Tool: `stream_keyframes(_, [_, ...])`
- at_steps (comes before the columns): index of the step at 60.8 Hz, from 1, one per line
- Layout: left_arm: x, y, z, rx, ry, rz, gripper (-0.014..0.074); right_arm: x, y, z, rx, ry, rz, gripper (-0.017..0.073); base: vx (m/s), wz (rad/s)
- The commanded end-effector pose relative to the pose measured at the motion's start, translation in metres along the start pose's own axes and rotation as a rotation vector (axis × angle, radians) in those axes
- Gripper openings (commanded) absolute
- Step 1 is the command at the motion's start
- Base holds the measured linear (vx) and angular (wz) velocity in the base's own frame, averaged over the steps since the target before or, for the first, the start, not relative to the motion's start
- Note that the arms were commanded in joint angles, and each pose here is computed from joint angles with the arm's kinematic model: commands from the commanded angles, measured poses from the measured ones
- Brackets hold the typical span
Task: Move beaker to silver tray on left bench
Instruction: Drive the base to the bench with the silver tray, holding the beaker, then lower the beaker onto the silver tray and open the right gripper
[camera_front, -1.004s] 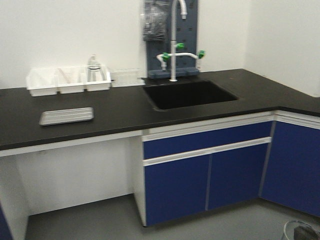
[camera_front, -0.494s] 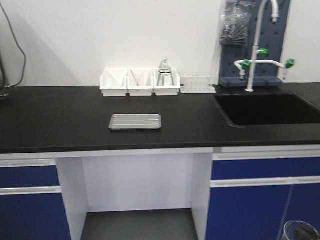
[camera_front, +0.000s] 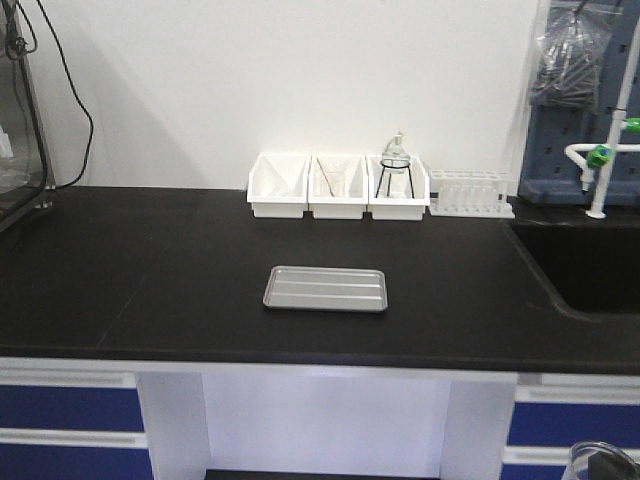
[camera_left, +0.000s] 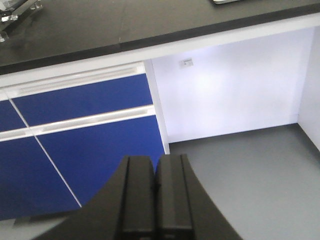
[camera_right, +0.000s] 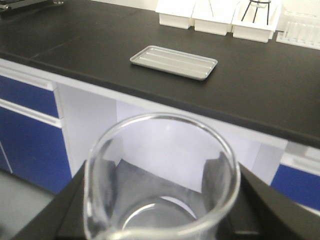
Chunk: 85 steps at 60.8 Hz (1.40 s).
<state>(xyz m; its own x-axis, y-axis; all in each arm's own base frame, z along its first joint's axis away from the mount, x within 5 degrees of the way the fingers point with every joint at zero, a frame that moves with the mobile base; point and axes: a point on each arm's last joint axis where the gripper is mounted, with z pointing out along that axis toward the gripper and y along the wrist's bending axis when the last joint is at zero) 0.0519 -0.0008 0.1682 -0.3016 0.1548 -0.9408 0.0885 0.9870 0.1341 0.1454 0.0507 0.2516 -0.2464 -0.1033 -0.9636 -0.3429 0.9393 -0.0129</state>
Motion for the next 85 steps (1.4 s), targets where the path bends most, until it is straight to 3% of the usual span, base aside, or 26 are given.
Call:
stream_keyframes(1, [-0.0016,-0.0011,0.0016,0.007,-0.071,-0.004,0.0001,-0.0176,0.0006,-0.0016,-0.01,-0.113,-0.012,-0.0011,0.46,0.08])
stream_keyframes(50, [-0.0016,-0.0011,0.0016,0.007,-0.071,-0.004,0.0001,-0.0176,0.0006,-0.0016,-0.01,-0.113,-0.012,-0.0011,0.47,-0.05])
stream_keyframes(85, [-0.0016,-0.0011,0.0016,0.007,-0.071,-0.004,0.0001,-0.0169,0.0006,-0.0003,-0.011,-0.106,-0.012,-0.0011,0.21,-0.09])
